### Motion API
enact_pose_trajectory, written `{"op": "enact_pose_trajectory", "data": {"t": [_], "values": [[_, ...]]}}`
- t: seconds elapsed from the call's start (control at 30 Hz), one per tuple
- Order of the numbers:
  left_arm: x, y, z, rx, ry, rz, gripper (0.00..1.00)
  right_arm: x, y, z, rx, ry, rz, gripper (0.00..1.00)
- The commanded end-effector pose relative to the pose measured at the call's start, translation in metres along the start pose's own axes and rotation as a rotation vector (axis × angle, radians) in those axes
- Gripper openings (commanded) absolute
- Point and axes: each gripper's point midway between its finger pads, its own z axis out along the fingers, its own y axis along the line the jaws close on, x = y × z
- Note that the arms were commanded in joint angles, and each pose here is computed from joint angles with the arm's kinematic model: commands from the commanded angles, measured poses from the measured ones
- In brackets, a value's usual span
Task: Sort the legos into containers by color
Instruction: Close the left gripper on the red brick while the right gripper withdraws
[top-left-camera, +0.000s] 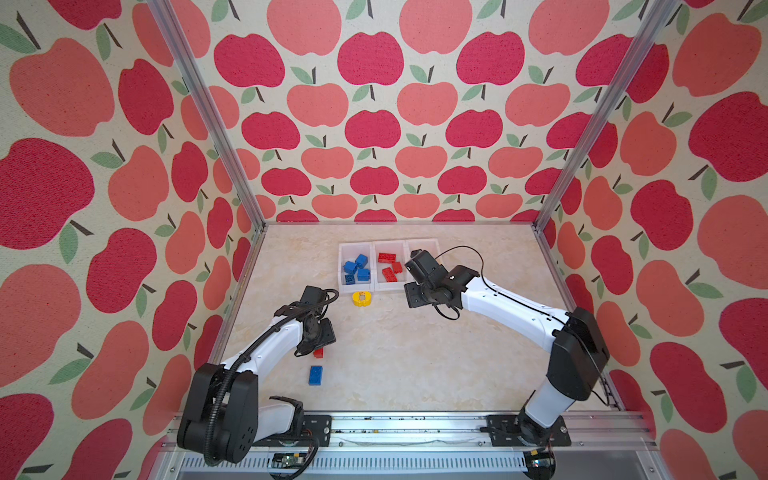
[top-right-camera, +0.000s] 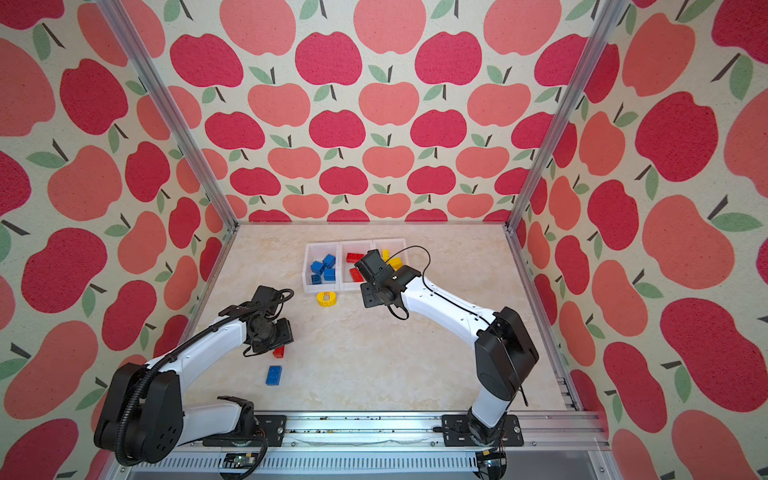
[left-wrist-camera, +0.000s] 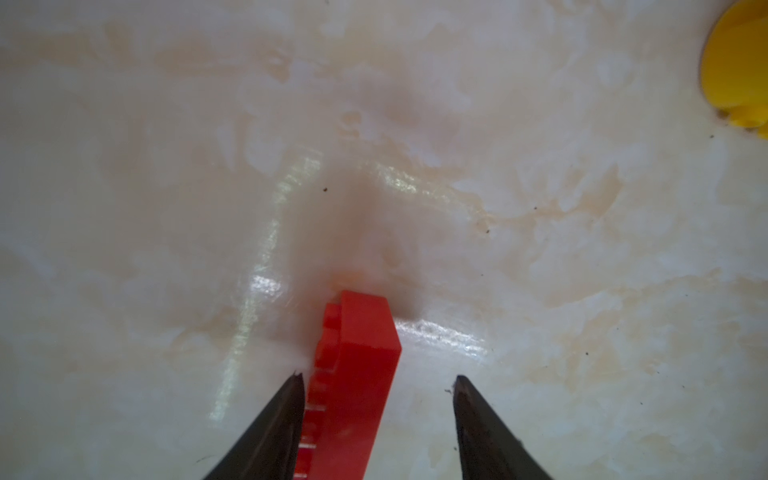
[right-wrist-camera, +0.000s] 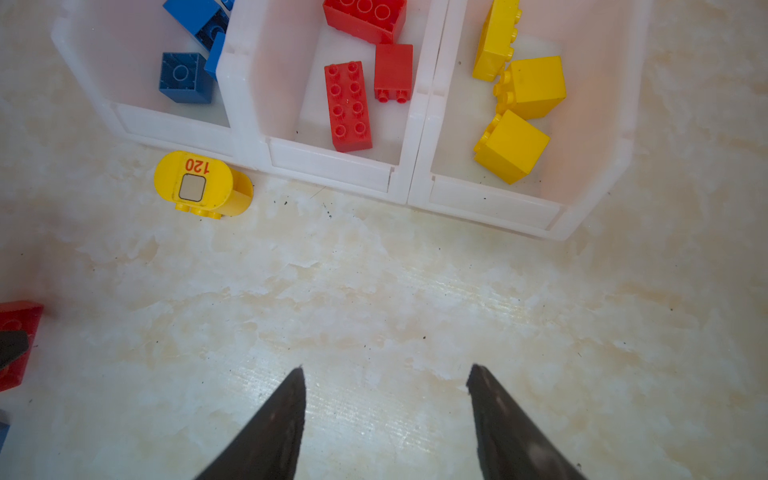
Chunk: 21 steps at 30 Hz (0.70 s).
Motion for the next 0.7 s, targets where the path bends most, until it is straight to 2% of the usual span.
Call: {"op": "enact_pose_trajectory", "data": {"t": [0.0,0.4,0.67], "values": [[0.001,0.003,0.005,-0.023,-0.002,-0.001,0.56,-0.004,-0.003,-0.009,-0.02,-0.024,0.042,0.65],[0.007,0.006,0.016,-0.037,0.028,-0.009,0.35,-0.002,-0.007,-0.011,-0.017,-0.028,0.056,0.64],[0.002,0.002,0.007,-0.022,0.0,-0.007,0.23,-0.001,-0.012,-0.015,-0.013,-0.037,0.068,0.64]]}}
